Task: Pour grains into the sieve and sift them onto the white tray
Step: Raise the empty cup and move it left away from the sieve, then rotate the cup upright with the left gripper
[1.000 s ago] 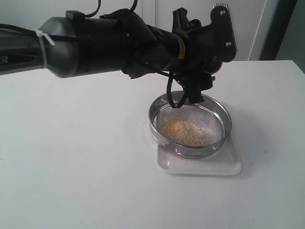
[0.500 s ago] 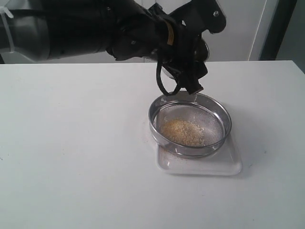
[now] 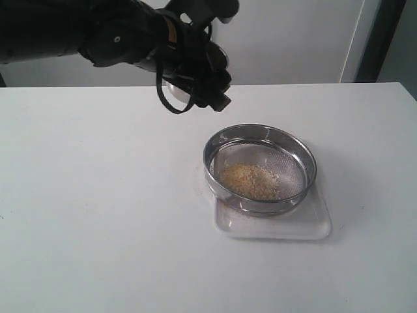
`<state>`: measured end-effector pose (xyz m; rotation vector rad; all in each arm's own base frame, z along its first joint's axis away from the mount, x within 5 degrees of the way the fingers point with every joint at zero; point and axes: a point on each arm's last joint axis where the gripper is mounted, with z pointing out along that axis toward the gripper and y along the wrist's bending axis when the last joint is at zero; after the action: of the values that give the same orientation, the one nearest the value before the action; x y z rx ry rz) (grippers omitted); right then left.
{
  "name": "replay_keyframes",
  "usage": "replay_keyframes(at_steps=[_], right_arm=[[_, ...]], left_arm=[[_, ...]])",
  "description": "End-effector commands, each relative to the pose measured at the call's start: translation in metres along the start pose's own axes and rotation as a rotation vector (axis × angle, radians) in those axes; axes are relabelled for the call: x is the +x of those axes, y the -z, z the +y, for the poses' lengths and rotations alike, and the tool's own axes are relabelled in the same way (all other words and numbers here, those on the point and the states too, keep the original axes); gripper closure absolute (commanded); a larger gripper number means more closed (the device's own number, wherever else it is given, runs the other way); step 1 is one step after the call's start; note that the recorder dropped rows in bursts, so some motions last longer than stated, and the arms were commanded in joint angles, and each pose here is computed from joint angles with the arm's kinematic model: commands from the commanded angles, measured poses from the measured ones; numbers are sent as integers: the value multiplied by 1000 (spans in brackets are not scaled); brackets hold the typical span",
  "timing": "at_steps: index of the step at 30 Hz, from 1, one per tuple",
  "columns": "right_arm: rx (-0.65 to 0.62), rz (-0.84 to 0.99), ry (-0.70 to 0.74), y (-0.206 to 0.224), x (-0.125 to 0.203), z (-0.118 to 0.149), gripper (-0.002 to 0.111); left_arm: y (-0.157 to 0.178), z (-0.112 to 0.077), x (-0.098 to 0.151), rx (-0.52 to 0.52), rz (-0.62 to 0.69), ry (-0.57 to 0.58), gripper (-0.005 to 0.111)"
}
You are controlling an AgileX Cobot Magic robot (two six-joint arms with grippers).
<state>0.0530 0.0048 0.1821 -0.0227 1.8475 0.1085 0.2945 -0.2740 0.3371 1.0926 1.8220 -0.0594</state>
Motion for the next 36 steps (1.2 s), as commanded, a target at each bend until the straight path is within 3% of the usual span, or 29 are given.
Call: replay_keyframes(at_steps=[1,10,25,36], right_arm=[[-3,-13,1,0,0,0,108],[-3,-13,1,0,0,0,108],[-3,-13,1,0,0,0,108],[-3,-13,1,0,0,0,108]], left_arm=[[18,16,11,-35,-3,46,107],[36,31,34,-70,-23,135,107],[58,40,97,-123,-130,220,107],[58,47,144,-210,-354,499,107]])
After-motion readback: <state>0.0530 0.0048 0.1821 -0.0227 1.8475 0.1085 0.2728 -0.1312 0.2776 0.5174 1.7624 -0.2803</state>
